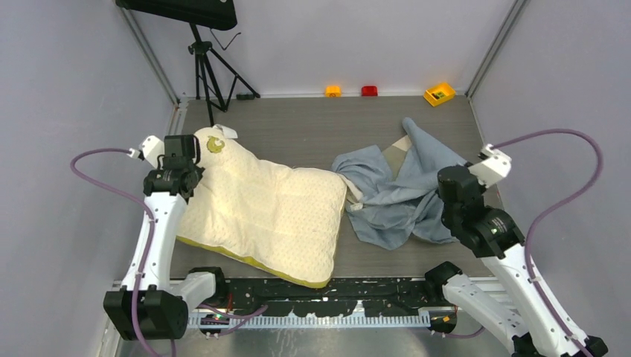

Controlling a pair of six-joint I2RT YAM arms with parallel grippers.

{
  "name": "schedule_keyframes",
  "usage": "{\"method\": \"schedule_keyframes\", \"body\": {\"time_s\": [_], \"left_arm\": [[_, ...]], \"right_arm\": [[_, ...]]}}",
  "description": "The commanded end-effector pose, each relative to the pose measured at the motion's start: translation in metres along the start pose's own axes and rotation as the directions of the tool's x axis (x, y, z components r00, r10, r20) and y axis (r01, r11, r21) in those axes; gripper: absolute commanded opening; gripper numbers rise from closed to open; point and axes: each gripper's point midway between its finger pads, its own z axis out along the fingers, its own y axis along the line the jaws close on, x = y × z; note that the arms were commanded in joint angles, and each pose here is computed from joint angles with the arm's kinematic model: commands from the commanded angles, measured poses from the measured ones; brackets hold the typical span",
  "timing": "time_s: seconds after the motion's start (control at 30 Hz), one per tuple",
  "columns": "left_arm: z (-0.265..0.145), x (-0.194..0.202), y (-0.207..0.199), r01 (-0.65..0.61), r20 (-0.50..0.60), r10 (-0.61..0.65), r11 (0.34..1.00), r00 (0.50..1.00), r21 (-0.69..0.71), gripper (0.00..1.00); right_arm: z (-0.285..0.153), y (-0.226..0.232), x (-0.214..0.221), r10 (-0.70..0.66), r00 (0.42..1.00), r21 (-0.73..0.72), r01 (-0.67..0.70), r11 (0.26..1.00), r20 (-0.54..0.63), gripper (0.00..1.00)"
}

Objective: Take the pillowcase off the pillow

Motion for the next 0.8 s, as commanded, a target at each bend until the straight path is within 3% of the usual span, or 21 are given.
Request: {"method": "schedule_keyframes", "body": {"time_s": [0.0, 0.17, 0.4, 0.47, 0.6, 0.77], "left_arm": [[0.002, 0.027, -0.065, 0.116, -0.164, -0.073, 0.955, 0.984, 0.271, 0.00], [0.007, 0.082, -0.083, 0.169, -0.339, -0.064, 0.942, 0.939, 0.289, 0.00], [0.022, 0.123, -0.101, 0.151, -0.369, -0.040, 0.949, 0.929, 0.277, 0.00], [0.028, 0.118, -0.112, 0.173, -0.357, -0.069, 0.948, 0.932, 0.267, 0.00], [0.035, 0.095, -0.135, 0.140, -0.318, -0.057, 0.960, 0.946, 0.245, 0.00], [0.046, 0.051, -0.109, 0.055, -0.134, -0.047, 0.997, 0.990, 0.058, 0.00]], "right_arm": [[-0.013, 0.104, 0.036, -0.106, 0.981, -0.455, 0.021, 0.890, -0.163, 0.02], [-0.005, 0.152, 0.049, -0.151, 0.963, -0.523, 0.012, 0.852, -0.224, 0.01], [0.040, 0.221, 0.009, -0.173, 0.953, -0.509, 0.023, 0.860, -0.250, 0.00], [0.052, 0.239, -0.020, -0.136, 0.956, -0.521, -0.020, 0.853, -0.259, 0.00], [0.068, 0.253, -0.105, -0.025, 0.986, -0.495, -0.060, 0.867, -0.163, 0.00], [0.087, 0.222, -0.221, 0.207, 0.978, -0.433, -0.199, 0.879, -0.028, 0.00]]}}
